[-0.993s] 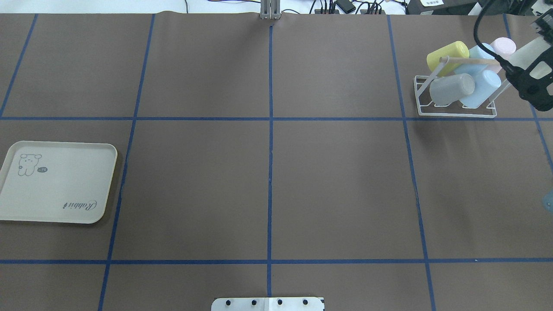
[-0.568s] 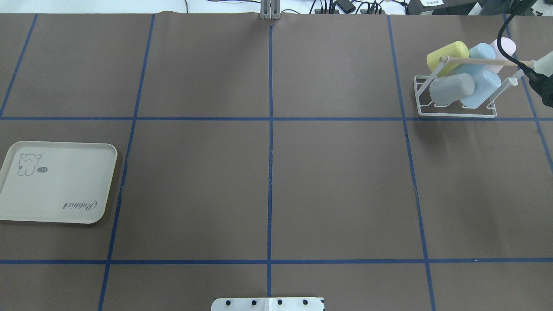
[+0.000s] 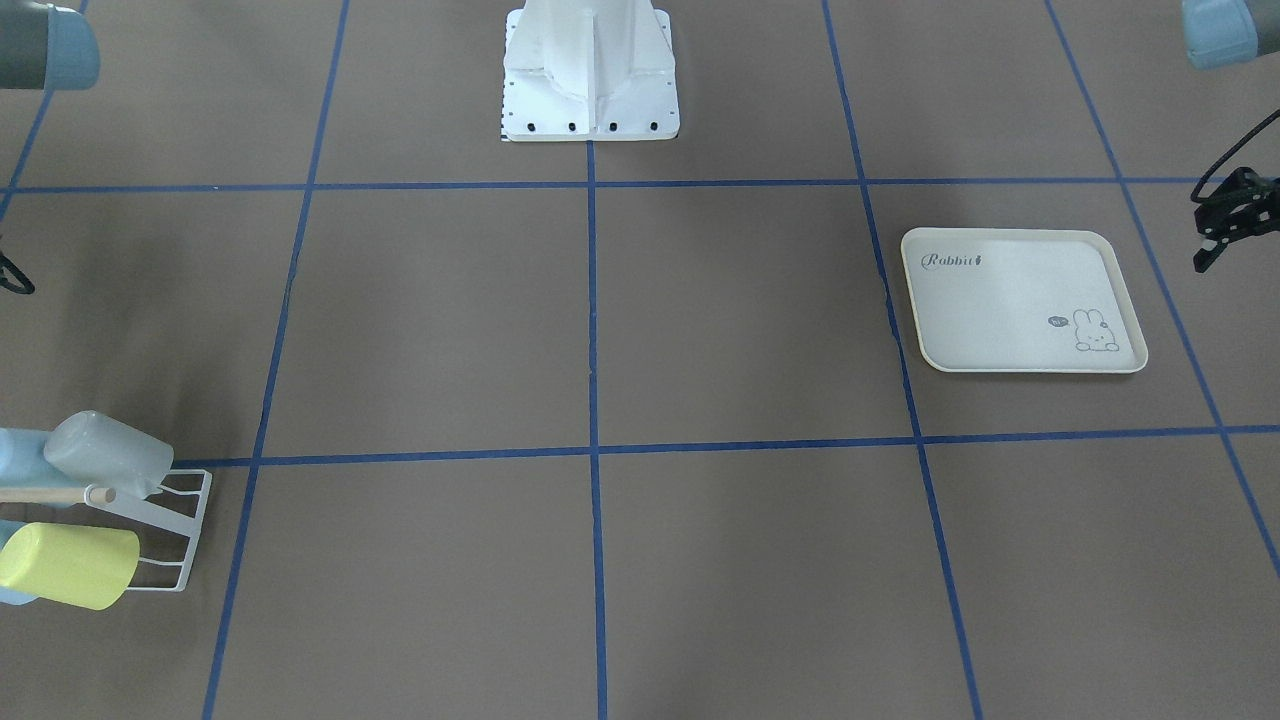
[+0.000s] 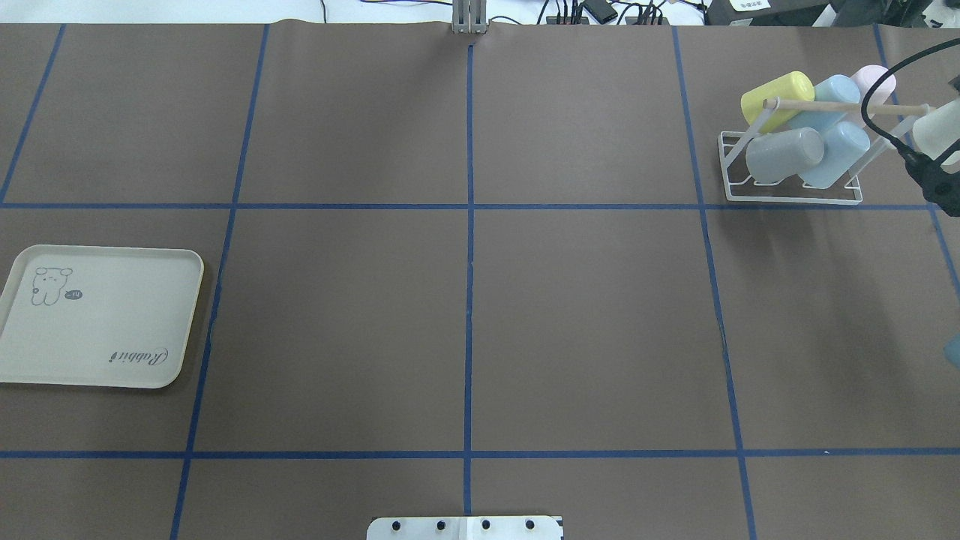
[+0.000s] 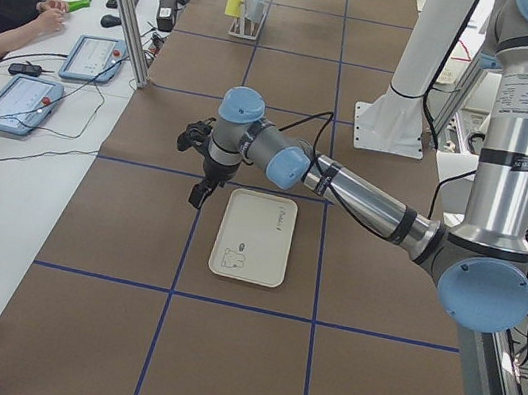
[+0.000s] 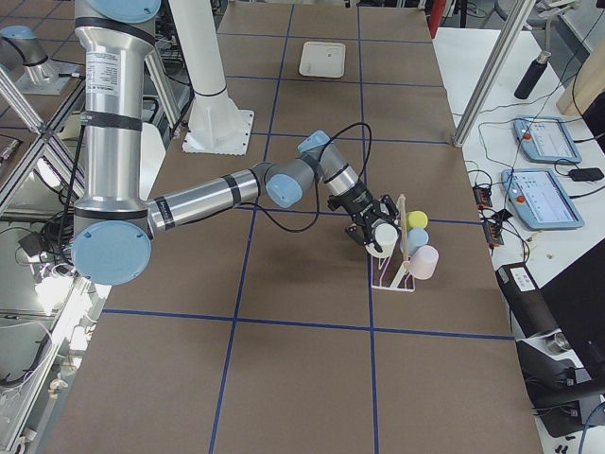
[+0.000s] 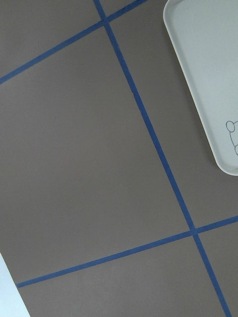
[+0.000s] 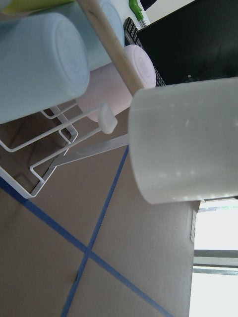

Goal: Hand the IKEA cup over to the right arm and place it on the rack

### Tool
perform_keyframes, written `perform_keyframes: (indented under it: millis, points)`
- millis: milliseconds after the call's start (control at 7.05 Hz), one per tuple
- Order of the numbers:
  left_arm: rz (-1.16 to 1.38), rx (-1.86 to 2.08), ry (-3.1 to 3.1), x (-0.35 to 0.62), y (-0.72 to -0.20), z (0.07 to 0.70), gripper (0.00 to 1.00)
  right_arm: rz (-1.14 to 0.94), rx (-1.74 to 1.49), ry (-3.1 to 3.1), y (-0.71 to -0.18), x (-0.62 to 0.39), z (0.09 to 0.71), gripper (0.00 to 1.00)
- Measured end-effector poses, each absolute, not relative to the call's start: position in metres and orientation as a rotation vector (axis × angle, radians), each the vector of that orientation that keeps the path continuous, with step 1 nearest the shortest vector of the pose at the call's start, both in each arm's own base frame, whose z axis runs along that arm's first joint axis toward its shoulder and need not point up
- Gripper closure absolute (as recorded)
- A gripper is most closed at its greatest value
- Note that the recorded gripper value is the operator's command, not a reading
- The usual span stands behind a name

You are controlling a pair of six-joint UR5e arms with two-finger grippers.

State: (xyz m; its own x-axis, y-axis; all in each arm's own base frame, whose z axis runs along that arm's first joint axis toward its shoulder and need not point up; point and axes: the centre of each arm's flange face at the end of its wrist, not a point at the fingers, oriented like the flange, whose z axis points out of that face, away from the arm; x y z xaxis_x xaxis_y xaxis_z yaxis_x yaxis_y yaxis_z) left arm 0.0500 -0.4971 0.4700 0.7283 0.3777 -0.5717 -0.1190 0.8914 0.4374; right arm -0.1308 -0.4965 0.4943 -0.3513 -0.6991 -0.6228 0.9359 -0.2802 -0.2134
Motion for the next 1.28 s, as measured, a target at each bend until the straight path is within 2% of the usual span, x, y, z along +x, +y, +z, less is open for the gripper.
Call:
perform_keyframes:
  millis: [1277]
  points:
    - [0.280,0.387,0.708,0.050,-0.497,0.471,0.00,-1.877,0.465,0.716,-0.516,-0.161,0.505,0.55]
